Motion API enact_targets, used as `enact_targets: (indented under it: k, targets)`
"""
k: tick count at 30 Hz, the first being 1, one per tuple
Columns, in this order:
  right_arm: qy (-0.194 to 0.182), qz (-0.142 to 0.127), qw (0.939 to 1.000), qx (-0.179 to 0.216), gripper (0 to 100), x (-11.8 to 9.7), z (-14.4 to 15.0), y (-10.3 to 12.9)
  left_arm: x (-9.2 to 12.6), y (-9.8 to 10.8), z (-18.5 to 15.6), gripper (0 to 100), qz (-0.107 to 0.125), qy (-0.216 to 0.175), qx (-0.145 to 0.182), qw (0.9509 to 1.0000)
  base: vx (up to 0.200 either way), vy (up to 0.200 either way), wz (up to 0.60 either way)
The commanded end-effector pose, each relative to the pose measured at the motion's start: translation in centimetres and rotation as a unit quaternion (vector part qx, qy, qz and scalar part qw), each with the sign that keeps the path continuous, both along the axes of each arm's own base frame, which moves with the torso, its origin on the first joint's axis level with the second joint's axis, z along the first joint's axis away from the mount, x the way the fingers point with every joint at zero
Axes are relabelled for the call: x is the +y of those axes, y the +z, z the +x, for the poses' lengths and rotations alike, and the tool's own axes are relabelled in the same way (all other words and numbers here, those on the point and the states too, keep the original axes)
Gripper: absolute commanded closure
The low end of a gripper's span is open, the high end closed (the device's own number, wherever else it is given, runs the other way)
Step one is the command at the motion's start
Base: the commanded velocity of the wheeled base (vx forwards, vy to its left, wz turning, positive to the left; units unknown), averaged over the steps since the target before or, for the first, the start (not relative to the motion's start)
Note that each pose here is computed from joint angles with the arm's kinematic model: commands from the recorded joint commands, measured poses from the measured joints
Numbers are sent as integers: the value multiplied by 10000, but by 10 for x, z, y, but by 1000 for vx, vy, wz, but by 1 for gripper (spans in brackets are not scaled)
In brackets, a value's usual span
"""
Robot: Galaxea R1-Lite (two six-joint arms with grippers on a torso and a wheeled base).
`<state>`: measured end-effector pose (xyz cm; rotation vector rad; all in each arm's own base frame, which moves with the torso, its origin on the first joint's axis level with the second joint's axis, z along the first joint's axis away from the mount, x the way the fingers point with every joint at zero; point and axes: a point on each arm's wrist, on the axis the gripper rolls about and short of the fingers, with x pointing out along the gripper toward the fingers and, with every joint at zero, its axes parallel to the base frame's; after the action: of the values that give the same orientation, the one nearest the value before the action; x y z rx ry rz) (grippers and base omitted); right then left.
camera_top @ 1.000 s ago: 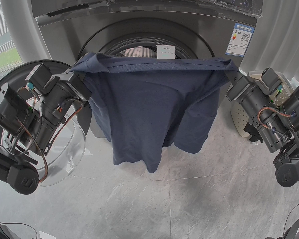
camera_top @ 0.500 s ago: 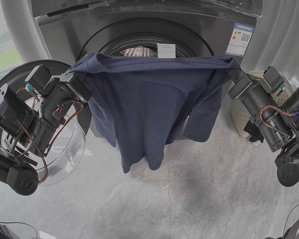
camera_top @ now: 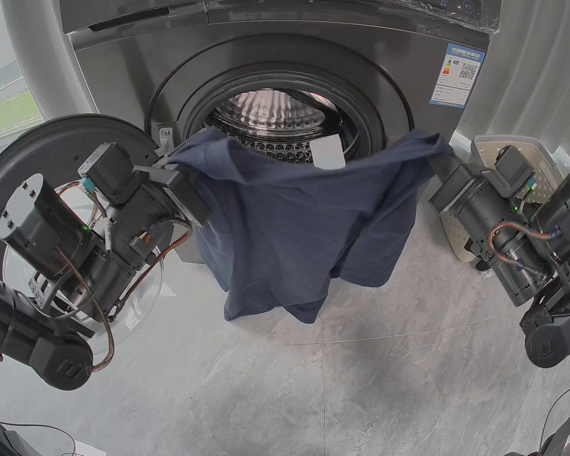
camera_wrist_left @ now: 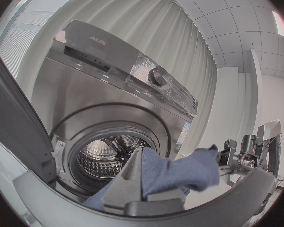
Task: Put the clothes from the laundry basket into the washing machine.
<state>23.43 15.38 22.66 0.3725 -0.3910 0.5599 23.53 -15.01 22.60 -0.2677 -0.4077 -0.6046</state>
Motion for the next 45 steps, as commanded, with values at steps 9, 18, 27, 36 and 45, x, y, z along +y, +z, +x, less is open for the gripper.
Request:
enact_targets:
  k: [9,18,27,36,45]
  targets:
    - [571,-868,9834,1489,100,43,17,-100,-51,-21,39,100,55,-320,89,9994,0,0,0]
    - [582,-1265,9720,1895,0,46,17,-131,-52,1,41,100,-142,-327,-205,9992,0,0,0]
    - [495,-1347,9723,1843,0,45,24,-133,-54,21,28,100,-281,-456,-397,9978,0,0,0]
    - [594,-1464,9706,1817,0,57,32,-144,-61,29,15,100,-307,-662,-445,9963,0,0,0]
    - [603,-1456,9717,1760,0,65,45,-150,-57,37,10,100,-366,-681,-544,9955,0,0,0]
